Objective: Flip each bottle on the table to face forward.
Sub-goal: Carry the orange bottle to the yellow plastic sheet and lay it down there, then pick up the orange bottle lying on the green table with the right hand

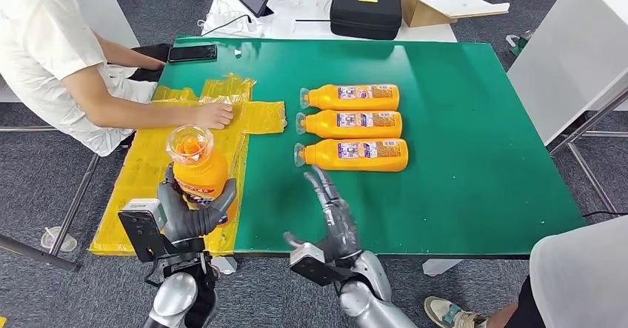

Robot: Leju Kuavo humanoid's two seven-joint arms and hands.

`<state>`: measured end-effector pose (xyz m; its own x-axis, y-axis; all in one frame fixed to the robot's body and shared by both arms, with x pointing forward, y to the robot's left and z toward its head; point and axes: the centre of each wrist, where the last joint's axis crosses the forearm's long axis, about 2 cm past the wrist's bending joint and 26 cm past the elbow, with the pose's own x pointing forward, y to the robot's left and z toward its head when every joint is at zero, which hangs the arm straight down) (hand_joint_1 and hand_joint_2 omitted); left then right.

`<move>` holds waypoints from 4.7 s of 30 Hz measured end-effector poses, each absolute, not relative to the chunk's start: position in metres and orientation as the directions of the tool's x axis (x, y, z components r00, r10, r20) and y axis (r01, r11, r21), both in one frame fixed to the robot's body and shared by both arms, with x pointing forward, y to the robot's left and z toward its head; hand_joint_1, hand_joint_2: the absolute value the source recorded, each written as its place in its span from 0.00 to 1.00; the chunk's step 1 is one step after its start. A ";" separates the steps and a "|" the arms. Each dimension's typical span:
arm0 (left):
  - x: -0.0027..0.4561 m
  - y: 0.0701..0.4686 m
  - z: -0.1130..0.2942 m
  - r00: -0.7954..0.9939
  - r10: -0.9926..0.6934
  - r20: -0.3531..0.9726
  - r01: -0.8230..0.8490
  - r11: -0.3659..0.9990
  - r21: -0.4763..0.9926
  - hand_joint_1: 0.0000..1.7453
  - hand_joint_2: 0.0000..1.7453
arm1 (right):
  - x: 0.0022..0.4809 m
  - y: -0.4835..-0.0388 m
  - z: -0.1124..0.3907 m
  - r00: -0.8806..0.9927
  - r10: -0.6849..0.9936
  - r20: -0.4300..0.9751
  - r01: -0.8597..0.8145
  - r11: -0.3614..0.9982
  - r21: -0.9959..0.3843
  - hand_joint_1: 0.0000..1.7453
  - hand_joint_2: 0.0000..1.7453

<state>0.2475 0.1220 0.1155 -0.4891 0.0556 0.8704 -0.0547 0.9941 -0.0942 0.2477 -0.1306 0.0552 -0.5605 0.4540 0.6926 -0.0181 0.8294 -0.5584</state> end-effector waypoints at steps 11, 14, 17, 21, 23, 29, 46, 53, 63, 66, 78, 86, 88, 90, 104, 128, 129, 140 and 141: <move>0.260 0.163 0.111 -0.558 -0.514 0.652 -0.348 0.858 0.378 1.00 1.00 | 0.245 -0.175 0.076 -0.556 0.526 0.643 0.252 0.844 -0.473 0.00 1.00; 0.268 0.172 0.107 -0.494 -0.735 0.465 -0.392 0.666 0.635 1.00 1.00 | 0.245 -0.179 0.079 -0.553 0.522 0.650 0.268 0.849 -0.454 0.00 1.00; 0.279 0.174 0.096 -0.382 -0.825 0.416 -0.342 0.544 0.766 1.00 1.00 | 0.246 -0.180 0.082 -0.560 0.507 0.655 0.255 0.858 -0.446 0.00 1.00; 0.292 0.173 0.080 -0.285 -0.835 0.471 -0.165 0.527 0.834 1.00 1.00 | 0.246 -0.177 0.084 -0.568 0.486 0.664 0.230 0.869 -0.439 0.00 1.00; 0.298 0.173 0.075 -0.278 -0.842 0.462 -0.102 0.505 0.857 1.00 1.00 | 0.246 -0.175 0.085 -0.570 0.479 0.668 0.223 0.872 -0.436 0.00 1.00; 0.309 0.176 0.069 -0.274 -0.859 0.434 -0.004 0.452 0.892 0.98 1.00 | 0.246 -0.173 0.085 -0.573 0.465 0.675 0.207 0.879 -0.430 0.00 1.00; 0.345 0.195 0.057 -0.387 -0.871 0.302 0.418 0.127 0.900 0.00 1.00 | 0.252 -0.155 0.082 -0.597 0.376 0.709 0.126 0.916 -0.380 0.00 1.00; 0.348 0.199 0.057 -0.390 -0.875 0.288 0.425 0.106 0.899 0.00 1.00 | 0.251 -0.152 0.078 -0.588 0.373 0.717 0.114 0.917 -0.383 0.00 1.00; 0.342 0.201 0.053 -0.405 -0.860 0.310 0.391 0.143 0.909 0.00 1.00 | 0.249 -0.153 0.072 -0.576 0.392 0.717 0.115 0.908 -0.404 0.00 1.00; 0.337 0.199 0.051 -0.415 -0.854 0.314 0.374 0.154 0.915 0.00 1.00 | 0.248 -0.153 0.071 -0.573 0.396 0.717 0.117 0.906 -0.407 0.00 1.00; 0.293 0.158 0.057 -0.504 -0.602 0.619 0.242 0.589 0.771 0.00 1.00 | 0.249 -0.175 0.066 -0.571 0.721 0.392 0.261 0.613 -0.746 0.00 1.00; 0.233 0.115 0.091 -0.607 -0.317 0.729 0.141 0.860 0.491 0.00 1.00 | 0.256 -0.259 0.047 -0.249 0.943 0.220 0.313 0.294 -0.903 0.00 1.00; 0.225 0.110 0.100 -0.635 -0.298 0.713 0.121 0.873 0.473 0.00 1.00 | 0.259 -0.276 0.044 -0.175 0.959 0.224 0.298 0.269 -0.916 0.00 1.00; 0.221 0.106 0.106 -0.653 -0.281 0.703 0.113 0.882 0.457 0.00 1.00 | 0.265 -0.287 0.042 -0.127 0.966 0.225 0.268 0.251 -0.930 0.00 1.00; 0.214 0.095 0.122 -0.693 -0.225 0.685 0.132 0.894 0.428 0.00 1.00 | 0.304 -0.307 0.047 -0.049 0.982 0.182 0.102 0.186 -0.977 0.00 1.00; 0.222 0.084 0.128 -0.698 -0.181 0.693 0.200 0.880 0.431 0.00 1.00 | 0.379 -0.281 0.078 -0.117 0.981 0.154 -0.261 0.119 -0.958 0.00 1.00; 0.222 0.084 0.128 -0.698 -0.181 0.693 0.200 0.879 0.432 0.00 1.00 | 0.382 -0.281 0.079 -0.112 0.982 0.150 -0.277 0.114 -0.954 0.00 1.00; 0.226 0.080 0.127 -0.692 -0.190 0.696 0.198 0.877 0.437 0.00 1.00 | 0.396 -0.278 0.089 -0.090 0.992 0.089 -0.414 0.044 -0.909 1.00 1.00; 0.226 0.080 0.127 -0.692 -0.191 0.696 0.197 0.878 0.437 0.00 1.00 | 0.396 -0.277 0.089 -0.093 0.992 0.085 -0.421 0.038 -0.906 1.00 1.00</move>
